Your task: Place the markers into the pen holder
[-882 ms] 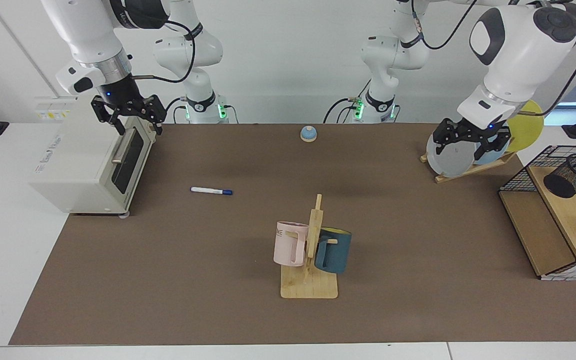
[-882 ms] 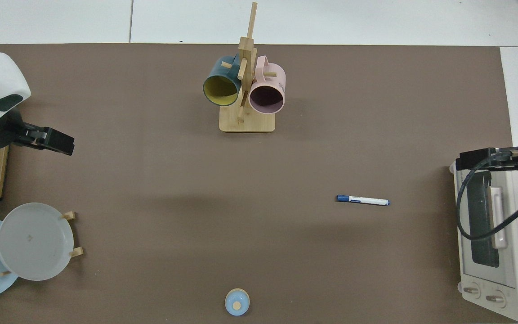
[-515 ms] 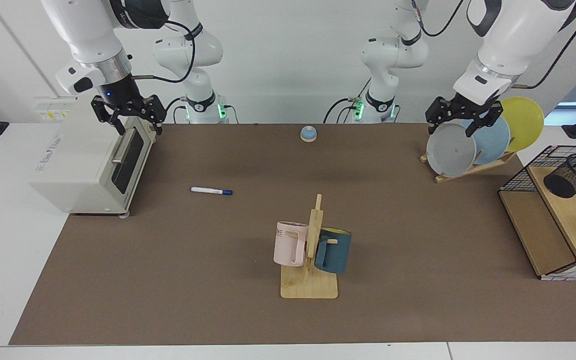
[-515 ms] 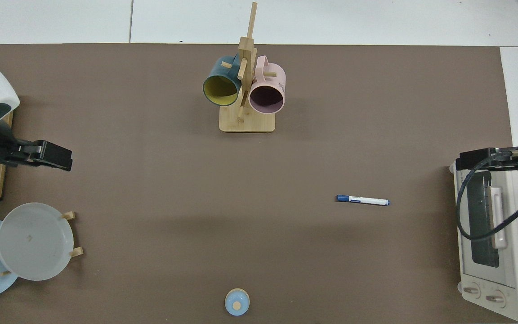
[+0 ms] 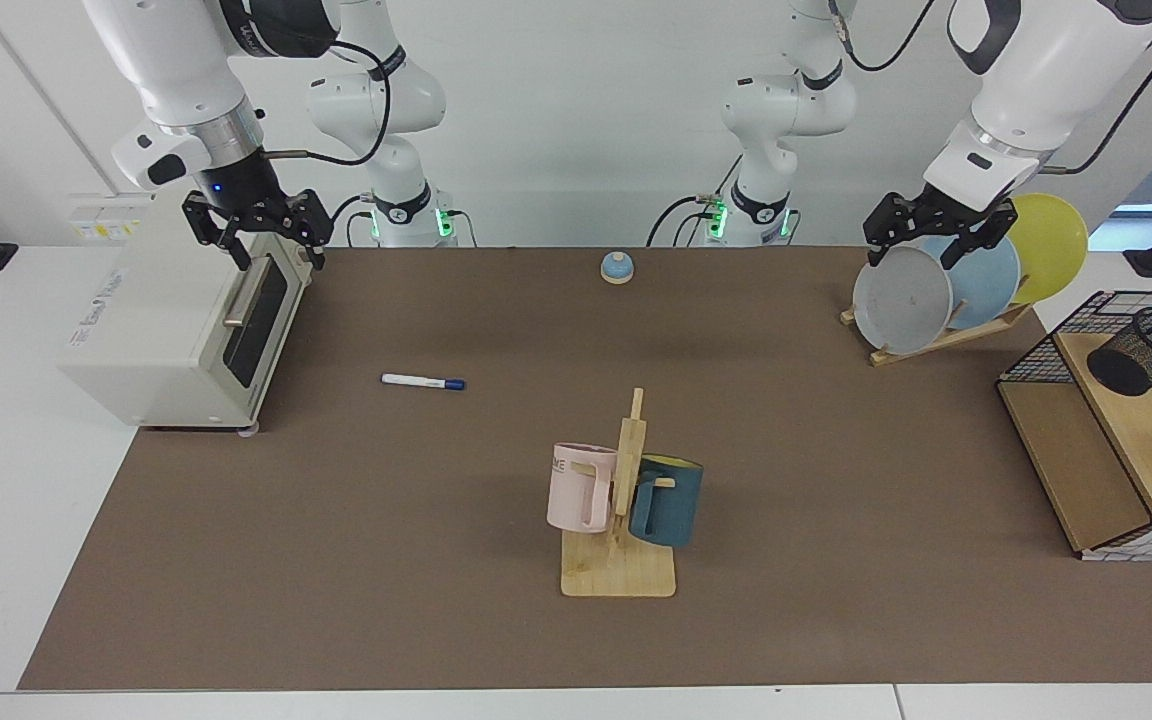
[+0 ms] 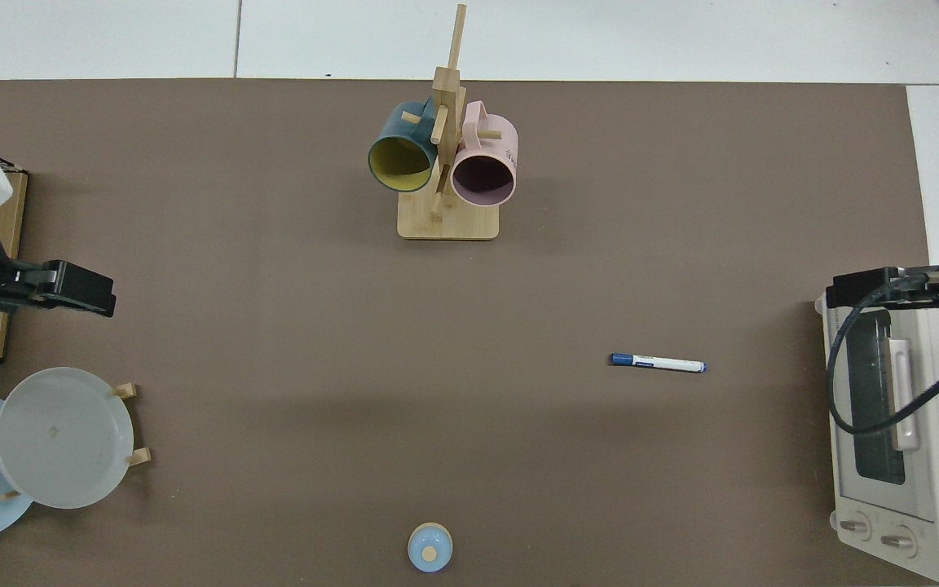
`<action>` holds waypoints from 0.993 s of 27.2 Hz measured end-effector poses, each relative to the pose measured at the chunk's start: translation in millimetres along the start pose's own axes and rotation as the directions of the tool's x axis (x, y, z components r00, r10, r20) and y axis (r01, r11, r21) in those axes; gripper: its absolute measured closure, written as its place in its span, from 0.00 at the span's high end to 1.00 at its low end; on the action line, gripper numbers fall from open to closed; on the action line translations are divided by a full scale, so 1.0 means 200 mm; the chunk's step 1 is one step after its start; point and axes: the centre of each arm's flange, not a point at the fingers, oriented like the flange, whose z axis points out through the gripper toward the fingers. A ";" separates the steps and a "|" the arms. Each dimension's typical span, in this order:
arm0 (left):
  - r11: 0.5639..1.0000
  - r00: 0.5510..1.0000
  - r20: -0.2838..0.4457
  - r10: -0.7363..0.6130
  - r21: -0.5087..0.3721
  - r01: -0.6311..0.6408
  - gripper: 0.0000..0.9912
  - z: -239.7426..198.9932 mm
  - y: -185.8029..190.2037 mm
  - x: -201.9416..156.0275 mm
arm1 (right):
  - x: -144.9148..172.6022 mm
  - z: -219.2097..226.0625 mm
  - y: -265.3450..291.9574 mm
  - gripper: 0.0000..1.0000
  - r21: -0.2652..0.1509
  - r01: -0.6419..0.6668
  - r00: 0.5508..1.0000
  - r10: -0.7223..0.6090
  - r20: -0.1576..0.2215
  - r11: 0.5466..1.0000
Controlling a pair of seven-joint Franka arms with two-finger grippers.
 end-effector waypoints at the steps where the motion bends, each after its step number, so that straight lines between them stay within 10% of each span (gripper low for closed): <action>1: 1.000 1.000 0.000 0.000 0.000 0.000 1.00 0.00 0.00 0.00 | 0.00 0.00 0.00 1.00 0.000 -0.003 1.000 0.003 -0.005 1.000; 8: 1.000 1.000 0.003 0.001 0.000 -0.001 1.00 0.01 0.00 0.00 | 0.04 0.07 0.10 1.00 0.009 -0.157 0.986 0.157 -0.050 0.988; 18: 1.000 1.000 -0.021 0.001 0.001 -0.001 1.00 0.04 0.00 -0.02 | -0.01 0.39 0.02 1.00 -0.019 -0.491 0.870 0.491 0.041 0.871; 23: 1.000 1.000 -0.020 0.004 0.001 -0.004 1.00 0.09 0.01 -0.05 | -0.05 0.53 -0.06 1.00 -0.057 -0.662 0.744 0.664 0.071 0.747; 27: 1.000 1.000 -0.026 0.008 0.002 -0.008 1.00 0.11 0.02 -0.05 | -0.09 0.65 -0.15 1.00 -0.076 -0.826 0.549 0.828 0.113 0.558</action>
